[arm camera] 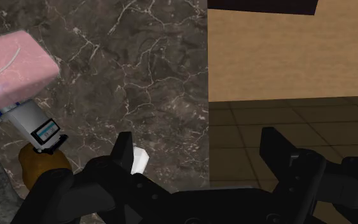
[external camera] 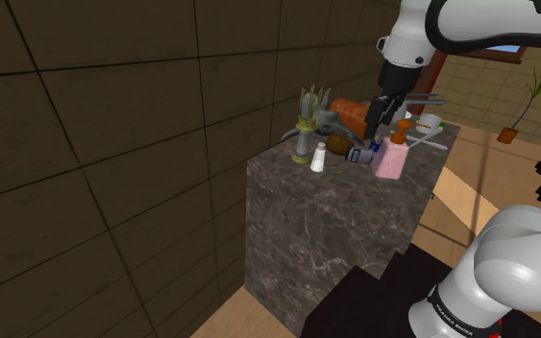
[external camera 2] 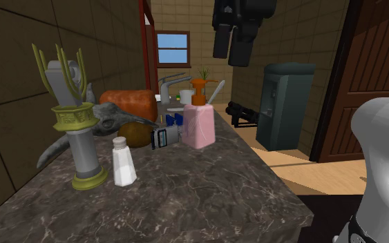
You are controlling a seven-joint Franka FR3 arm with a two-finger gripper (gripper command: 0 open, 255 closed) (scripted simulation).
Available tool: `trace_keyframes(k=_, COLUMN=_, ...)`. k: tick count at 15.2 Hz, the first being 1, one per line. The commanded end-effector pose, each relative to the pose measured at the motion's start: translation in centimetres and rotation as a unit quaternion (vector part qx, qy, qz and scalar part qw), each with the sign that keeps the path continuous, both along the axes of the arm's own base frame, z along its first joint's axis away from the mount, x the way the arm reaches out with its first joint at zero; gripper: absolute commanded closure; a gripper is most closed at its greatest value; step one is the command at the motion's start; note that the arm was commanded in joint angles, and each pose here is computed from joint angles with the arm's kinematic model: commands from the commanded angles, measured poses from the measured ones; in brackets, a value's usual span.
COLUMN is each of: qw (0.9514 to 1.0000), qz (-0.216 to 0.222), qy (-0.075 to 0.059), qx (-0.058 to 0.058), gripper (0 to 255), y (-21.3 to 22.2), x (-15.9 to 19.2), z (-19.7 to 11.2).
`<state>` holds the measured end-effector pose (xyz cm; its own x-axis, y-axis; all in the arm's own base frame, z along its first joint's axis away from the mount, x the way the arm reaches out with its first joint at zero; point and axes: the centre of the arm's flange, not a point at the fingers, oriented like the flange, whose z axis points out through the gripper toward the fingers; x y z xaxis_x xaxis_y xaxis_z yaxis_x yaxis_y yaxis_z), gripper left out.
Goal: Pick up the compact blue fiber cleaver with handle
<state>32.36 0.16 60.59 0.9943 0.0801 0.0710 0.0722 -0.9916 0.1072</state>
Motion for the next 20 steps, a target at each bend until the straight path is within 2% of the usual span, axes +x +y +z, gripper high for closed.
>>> trace_keyframes(k=1, qw=1.0000, qz=0.000, qy=0.000, qx=0.000, gripper=0, y=0.0, x=0.0, z=0.0)
trace_keyframes(k=10, qw=0.9982, qz=0.058, qy=0.008, qx=0.006, gripper=0, y=-10.1, x=3.3, z=-5.8)
trace_keyframes(k=20, qw=0.9922, qz=0.123, qy=0.016, qx=0.012, gripper=0, y=-20.8, x=8.1, z=-12.5)
